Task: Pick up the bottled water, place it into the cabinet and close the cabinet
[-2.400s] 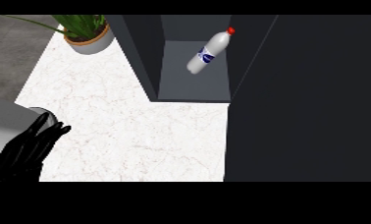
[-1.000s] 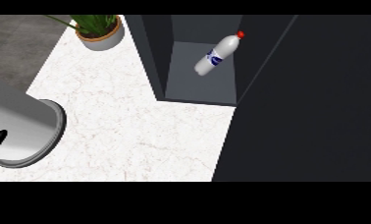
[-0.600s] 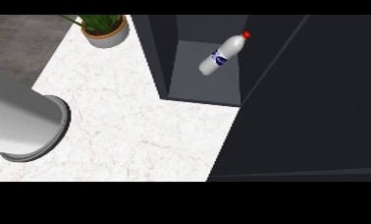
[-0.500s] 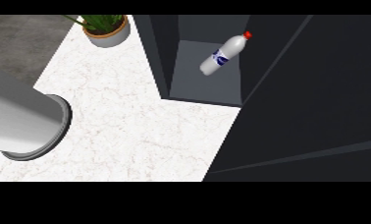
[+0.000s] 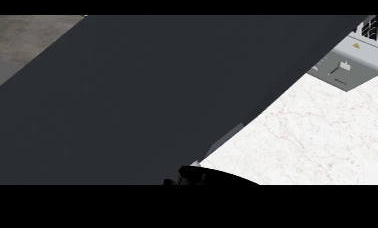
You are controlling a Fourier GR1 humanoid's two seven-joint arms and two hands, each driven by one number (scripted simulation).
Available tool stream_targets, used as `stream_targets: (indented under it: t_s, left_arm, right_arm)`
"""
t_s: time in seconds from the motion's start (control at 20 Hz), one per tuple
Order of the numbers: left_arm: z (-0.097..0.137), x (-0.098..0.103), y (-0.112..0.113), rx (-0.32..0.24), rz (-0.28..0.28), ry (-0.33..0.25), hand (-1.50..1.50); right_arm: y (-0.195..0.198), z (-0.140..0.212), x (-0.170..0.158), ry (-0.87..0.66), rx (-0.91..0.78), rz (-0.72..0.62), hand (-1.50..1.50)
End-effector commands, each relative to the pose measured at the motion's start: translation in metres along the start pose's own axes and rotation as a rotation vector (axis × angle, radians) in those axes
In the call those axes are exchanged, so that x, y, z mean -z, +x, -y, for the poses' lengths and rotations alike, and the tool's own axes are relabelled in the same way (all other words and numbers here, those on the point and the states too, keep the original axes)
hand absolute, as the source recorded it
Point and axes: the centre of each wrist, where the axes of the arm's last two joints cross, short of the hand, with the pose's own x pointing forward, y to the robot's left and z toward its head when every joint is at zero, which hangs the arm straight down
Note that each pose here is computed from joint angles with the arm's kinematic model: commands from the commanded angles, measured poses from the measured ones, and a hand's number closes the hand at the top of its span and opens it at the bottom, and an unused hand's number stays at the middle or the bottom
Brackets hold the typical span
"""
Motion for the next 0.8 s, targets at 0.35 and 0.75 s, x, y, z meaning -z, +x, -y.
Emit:
stream_targets:
  t_s: [0.35, 0.75]
  left_arm:
    - [-0.033, -0.045, 0.015, 0.000, 0.003, 0.052, -1.50]
    - [-0.036, -0.069, 0.029, 0.003, 0.020, 0.083, -1.50]
  right_arm:
    - [0.049, 0.026, 0.094, 0.128, 0.106, -0.095, 1.50]
    - [0.019, 0.083, 0.098, 0.055, 0.277, -0.147, 1.50]
